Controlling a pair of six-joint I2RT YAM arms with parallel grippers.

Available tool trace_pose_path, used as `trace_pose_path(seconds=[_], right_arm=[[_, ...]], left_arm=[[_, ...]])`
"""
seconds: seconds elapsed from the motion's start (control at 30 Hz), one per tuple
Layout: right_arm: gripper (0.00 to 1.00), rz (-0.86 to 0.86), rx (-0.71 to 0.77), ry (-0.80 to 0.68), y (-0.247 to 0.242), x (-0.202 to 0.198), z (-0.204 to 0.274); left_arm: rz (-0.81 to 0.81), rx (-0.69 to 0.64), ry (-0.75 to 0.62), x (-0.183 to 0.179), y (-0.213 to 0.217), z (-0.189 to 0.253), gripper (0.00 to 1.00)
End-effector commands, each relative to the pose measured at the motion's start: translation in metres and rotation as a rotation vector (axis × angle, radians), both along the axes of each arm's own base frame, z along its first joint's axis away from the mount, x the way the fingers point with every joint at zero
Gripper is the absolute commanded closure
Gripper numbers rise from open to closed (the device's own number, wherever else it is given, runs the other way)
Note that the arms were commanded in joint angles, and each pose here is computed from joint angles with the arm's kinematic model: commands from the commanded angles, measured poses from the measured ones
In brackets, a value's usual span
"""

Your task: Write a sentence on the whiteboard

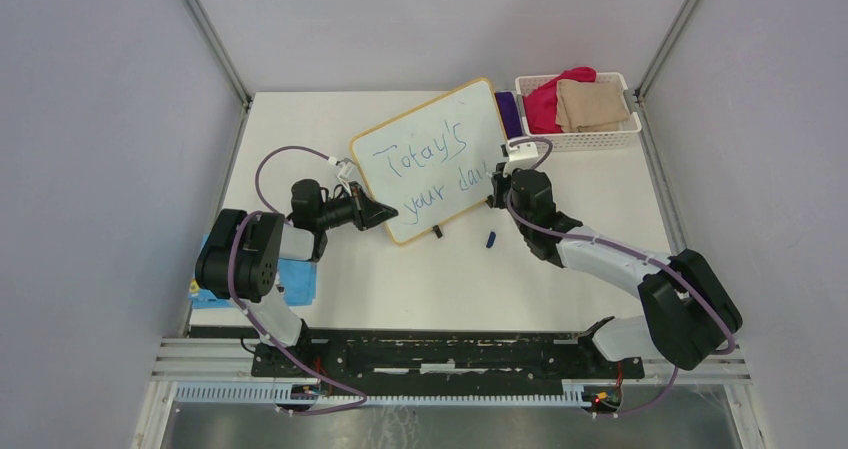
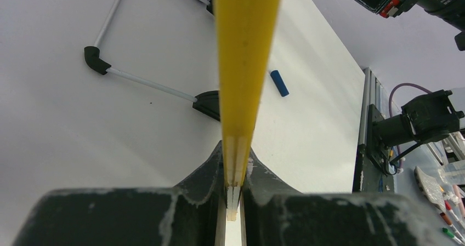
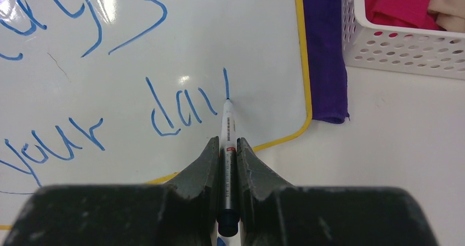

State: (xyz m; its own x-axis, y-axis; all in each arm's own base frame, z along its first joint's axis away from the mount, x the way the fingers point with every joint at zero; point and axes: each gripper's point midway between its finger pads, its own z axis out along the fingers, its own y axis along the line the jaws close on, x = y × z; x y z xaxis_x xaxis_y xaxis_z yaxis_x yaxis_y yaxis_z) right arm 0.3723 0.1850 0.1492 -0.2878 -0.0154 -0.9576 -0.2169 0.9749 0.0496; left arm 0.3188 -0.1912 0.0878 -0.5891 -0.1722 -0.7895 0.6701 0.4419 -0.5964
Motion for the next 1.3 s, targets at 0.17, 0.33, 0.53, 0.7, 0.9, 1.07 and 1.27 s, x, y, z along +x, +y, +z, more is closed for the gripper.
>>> trace_pose_path(seconds=[0.17, 0.33, 0.53, 0.7, 0.9, 1.07, 1.27], right_arm=[[1.0, 0.031, 0.038, 0.009, 0.004, -0.008, -0.005], [1.0, 0.043, 0.039, 0.022, 0.006, -0.012, -0.011], [1.0, 0.049, 0.037, 0.035, 0.005, -0.016, -0.018], [1.0, 0.061, 0.038, 0.045, 0.007, -0.02, -0.022], [1.0, 0.08, 0.045, 0.047, 0.013, -0.023, -0.022], [1.0, 0.1, 0.047, 0.048, 0.019, -0.027, -0.022], [1.0, 0.133, 0.055, 0.049, 0.033, -0.033, -0.021]], left_arm=[[0.054, 0.056, 0.082, 0.001, 0.007, -0.025, 0.98], [0.053, 0.057, 0.081, 0.001, 0.007, -0.025, 0.98], [0.051, 0.06, 0.082, 0.0, 0.006, -0.026, 0.98], [0.051, 0.061, 0.084, 0.0, 0.006, -0.026, 0.98], [0.046, 0.065, 0.086, -0.001, 0.005, -0.027, 0.98], [0.046, 0.066, 0.085, 0.0, 0.005, -0.027, 0.98], [0.043, 0.071, 0.085, -0.001, 0.004, -0.027, 0.98]])
